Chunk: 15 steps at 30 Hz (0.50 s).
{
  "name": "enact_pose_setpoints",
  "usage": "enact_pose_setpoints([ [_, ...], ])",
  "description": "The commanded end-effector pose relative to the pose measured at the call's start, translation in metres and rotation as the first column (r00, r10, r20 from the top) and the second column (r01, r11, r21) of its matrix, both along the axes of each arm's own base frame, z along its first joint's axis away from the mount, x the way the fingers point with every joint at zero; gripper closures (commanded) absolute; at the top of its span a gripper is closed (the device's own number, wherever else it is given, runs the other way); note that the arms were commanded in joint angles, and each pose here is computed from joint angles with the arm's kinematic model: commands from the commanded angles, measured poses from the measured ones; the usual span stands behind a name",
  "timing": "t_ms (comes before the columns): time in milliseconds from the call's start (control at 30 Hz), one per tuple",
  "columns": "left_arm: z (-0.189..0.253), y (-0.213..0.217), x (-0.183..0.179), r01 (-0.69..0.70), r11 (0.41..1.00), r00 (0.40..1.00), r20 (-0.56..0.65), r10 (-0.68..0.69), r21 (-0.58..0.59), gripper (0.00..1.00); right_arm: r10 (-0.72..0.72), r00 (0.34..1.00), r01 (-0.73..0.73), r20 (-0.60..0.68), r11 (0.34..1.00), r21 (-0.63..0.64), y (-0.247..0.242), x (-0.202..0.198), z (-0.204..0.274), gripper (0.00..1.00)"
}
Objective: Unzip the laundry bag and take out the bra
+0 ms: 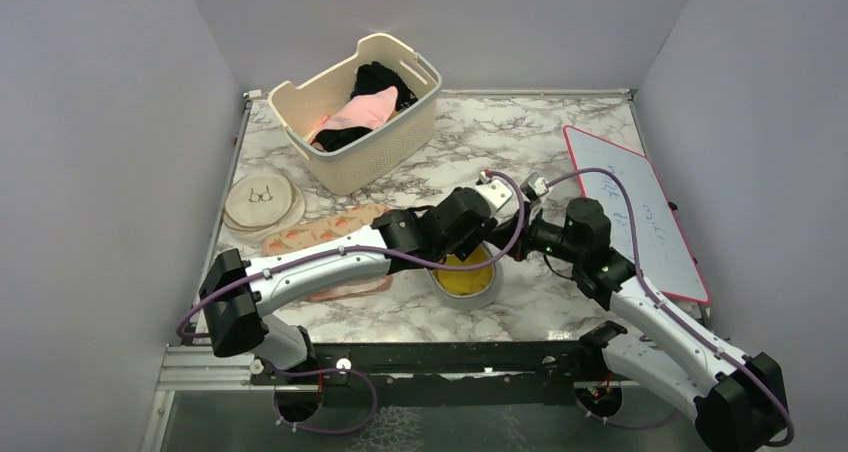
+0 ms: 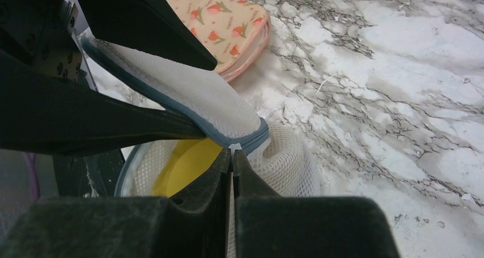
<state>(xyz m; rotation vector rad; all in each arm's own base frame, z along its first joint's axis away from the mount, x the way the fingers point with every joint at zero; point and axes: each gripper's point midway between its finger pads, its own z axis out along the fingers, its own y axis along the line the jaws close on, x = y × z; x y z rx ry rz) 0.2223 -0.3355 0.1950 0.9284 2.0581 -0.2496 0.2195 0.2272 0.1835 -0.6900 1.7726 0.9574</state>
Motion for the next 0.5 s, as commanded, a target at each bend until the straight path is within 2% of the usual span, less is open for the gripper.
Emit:
enact_pose_setpoints([
  [0,0.013,-0.002,0.001,0.011,1.0,1.0,0.014,-0.011,-0.016,0.64,0.028,0.999,-0.029,0.042,0.999,0.019,0.001,-0.003,0.014,0.99],
  [167,0.021,0.001,-0.003,0.028,0.999,0.999,0.023,-0.027,-0.031,0.82,0.013,0.999,-0.014,0.051,1.0,0.026,0.0,-0.002,0.014,0.99],
  [333,0.036,0.006,-0.008,0.048,0.997,0.998,0.041,-0.046,-0.068,1.0,-0.06,0.998,0.06,0.03,0.998,0.017,-0.006,0.009,0.008,0.99],
  [467,0.053,0.014,-0.011,0.061,0.993,0.996,0.073,-0.054,-0.098,1.0,-0.071,0.997,0.071,0.017,0.997,0.014,-0.005,0.014,0.003,0.99],
])
